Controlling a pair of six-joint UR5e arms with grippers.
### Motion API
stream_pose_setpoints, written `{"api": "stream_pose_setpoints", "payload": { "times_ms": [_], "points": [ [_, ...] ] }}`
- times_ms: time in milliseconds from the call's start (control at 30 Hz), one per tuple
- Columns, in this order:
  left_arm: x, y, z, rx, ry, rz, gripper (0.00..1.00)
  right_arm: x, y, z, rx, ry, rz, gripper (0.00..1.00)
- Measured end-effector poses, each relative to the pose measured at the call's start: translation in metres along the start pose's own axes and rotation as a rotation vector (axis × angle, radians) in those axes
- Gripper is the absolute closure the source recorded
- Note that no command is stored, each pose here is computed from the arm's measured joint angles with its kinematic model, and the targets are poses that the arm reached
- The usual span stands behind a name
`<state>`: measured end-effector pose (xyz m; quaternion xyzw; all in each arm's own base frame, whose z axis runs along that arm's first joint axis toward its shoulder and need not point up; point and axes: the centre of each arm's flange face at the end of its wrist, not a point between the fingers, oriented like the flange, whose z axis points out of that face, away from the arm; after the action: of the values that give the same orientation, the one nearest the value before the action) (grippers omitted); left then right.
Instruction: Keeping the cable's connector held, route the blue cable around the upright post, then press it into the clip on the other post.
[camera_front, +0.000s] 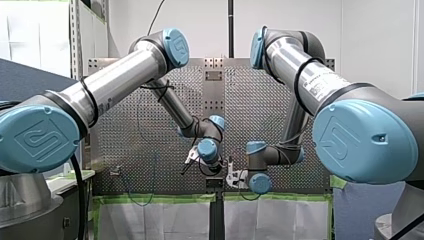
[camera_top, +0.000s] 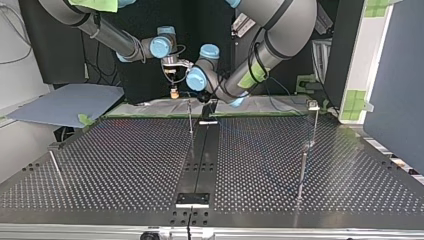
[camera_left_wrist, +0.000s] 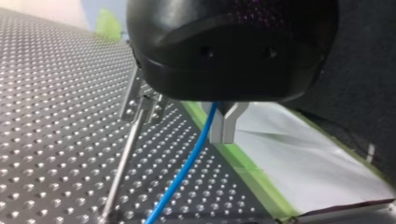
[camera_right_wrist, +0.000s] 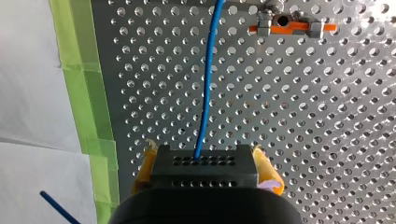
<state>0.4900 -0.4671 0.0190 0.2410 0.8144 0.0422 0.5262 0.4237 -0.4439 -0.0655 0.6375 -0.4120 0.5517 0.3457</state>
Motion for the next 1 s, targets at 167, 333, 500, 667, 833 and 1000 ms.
{"api": "stream_pose_setpoints", "payload": {
  "times_ms": [167,333,500,667,833,1000],
  "points": [
    [-0.004,-0.002,0.001,-0.038,-0.034,-0.040,1.00,0.001,0.002,0.001,-0.005,0.001,-0.003,1.00],
    [-0.009,-0.004,0.002,-0.068,-0.076,-0.081,1.00,0.002,0.006,0.003,-0.012,0.005,-0.002,1.00],
    [-0.012,-0.011,0.002,-0.063,-0.108,-0.111,1.00,0.003,0.013,0.006,-0.023,0.011,0.002,1.00],
    [-0.011,-0.014,0.004,-0.047,-0.123,-0.138,1.00,0.007,0.019,0.012,-0.030,0.019,0.003,1.00],
    [-0.001,-0.017,0.008,-0.035,-0.114,-0.145,1.00,0.009,0.022,0.016,-0.034,0.020,-0.003,1.00],
    [0.000,-0.014,0.011,-0.030,-0.113,-0.154,1.00,0.010,0.022,0.017,-0.032,0.021,-0.007,1.00]
  ]
}}
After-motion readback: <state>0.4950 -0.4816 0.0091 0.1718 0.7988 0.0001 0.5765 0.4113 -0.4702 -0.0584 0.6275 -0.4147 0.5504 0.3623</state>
